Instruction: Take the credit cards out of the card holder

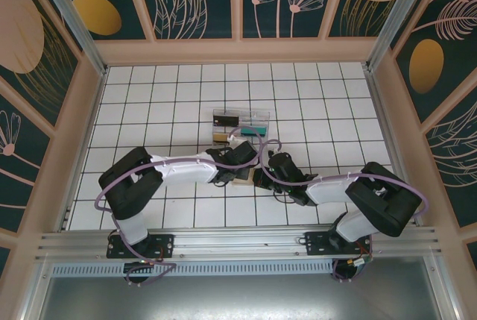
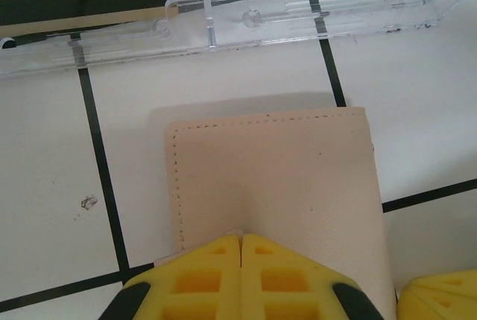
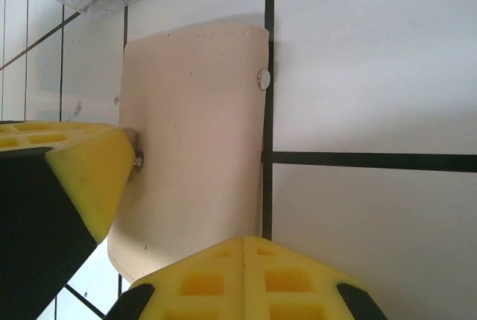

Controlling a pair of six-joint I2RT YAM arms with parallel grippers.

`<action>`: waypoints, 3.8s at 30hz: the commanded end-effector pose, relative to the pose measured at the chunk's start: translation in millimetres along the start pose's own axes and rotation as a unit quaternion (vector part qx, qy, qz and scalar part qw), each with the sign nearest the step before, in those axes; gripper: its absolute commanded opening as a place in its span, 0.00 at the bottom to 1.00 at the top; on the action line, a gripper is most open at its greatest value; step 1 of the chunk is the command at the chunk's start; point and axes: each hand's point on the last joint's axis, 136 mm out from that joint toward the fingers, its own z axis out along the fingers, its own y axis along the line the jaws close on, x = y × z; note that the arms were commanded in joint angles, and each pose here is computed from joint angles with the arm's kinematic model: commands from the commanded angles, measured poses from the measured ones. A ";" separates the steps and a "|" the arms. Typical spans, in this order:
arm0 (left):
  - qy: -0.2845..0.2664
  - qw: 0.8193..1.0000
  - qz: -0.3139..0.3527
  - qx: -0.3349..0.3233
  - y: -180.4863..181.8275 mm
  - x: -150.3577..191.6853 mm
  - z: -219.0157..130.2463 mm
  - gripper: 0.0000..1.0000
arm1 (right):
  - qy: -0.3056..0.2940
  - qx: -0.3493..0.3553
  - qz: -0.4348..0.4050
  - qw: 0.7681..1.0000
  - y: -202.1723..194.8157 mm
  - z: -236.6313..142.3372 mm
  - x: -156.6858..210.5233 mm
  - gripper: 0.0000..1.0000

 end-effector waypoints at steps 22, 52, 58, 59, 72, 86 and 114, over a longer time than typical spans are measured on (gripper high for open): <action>-0.078 0.981 -0.104 0.141 9.4 -27.7 -72.0 0.00 | -0.032 0.024 -0.040 0.998 23.0 -21.0 -35.0 0.40; -0.099 0.964 -0.113 0.221 -8.5 -39.0 -104.6 0.00 | -0.023 -0.044 -0.014 0.999 54.5 -25.6 -39.1 0.62; -0.104 0.962 -0.110 0.229 -11.6 -42.7 -110.1 0.00 | -0.022 -0.058 -0.017 0.998 60.6 -27.6 -39.4 0.64; -0.103 0.962 -0.108 0.229 -12.0 -42.8 -109.6 0.00 | -0.021 -0.058 -0.018 0.998 60.7 -27.4 -39.2 0.65; -0.098 0.964 -0.102 0.227 -15.0 -43.4 -107.1 0.00 | -0.009 -0.058 -0.031 0.998 63.2 -24.0 -34.4 0.67; -0.095 0.974 -0.118 0.171 9.3 -31.9 -92.7 0.00 | -0.011 -0.037 -0.036 0.999 57.5 -25.5 -35.3 0.00; -0.099 0.974 -0.152 0.137 61.2 -1.4 -80.0 0.53 | 0.011 -0.029 -0.055 0.998 76.2 -9.6 -35.9 0.00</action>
